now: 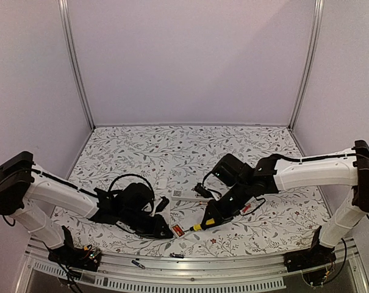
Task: Unload the batteries from the remote control
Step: Remove the battery from the remote control without the battery cover, then move the remote control without the battery cover to the center of the board.
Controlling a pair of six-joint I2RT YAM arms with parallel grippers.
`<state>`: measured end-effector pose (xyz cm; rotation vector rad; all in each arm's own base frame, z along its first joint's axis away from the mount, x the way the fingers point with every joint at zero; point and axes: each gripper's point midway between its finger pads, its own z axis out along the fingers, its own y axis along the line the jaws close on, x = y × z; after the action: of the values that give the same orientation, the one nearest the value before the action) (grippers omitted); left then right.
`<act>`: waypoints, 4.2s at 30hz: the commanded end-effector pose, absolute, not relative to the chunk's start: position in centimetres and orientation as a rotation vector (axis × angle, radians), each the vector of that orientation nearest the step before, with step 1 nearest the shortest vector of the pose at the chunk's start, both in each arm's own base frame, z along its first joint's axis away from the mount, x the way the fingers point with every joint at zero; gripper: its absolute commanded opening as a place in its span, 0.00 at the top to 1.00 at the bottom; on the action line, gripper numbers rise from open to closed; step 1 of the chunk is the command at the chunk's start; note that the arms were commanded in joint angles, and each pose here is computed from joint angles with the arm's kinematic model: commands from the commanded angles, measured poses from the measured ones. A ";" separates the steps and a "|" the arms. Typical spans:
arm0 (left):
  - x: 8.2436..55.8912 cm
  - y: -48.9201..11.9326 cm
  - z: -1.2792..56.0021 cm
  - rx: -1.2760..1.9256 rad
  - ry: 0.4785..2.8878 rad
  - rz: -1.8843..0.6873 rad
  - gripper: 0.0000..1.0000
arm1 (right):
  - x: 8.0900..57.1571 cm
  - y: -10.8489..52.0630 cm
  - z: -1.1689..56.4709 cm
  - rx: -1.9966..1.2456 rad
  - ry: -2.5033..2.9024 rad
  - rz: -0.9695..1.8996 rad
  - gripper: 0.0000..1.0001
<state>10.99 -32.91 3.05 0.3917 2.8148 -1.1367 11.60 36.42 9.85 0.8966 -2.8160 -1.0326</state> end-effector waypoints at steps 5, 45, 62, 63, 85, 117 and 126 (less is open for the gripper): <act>11.1 -33.2 1.5 0.435 2.834 -1.074 0.86 | 11.8 36.6 9.1 0.895 -2.807 -0.983 1.00; 11.4 -32.3 -2.1 0.460 2.881 -0.929 0.94 | 11.0 38.2 9.0 0.640 -2.567 -1.712 1.00; 12.1 -32.1 -2.3 0.427 2.859 -0.898 0.95 | 10.8 38.1 11.5 0.599 -2.503 -1.870 1.00; 12.2 -32.0 -2.1 0.422 2.851 -0.898 0.95 | 10.8 38.0 11.4 0.593 -2.508 -1.864 1.00; 17.4 -32.1 6.8 0.456 2.562 -0.869 0.35 | 16.1 32.7 10.6 0.403 -3.148 -1.408 1.00; 16.9 -37.6 2.6 0.657 2.713 -0.867 0.19 | 16.7 29.7 9.7 0.250 -3.276 -1.318 1.00; 15.4 -40.1 3.2 0.703 2.685 -1.015 0.19 | 17.2 28.1 9.5 0.133 -3.344 -1.274 1.00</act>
<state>16.80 -38.35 3.07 0.6484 2.6895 -0.9308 16.82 29.05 9.52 0.2064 -3.2956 -1.3045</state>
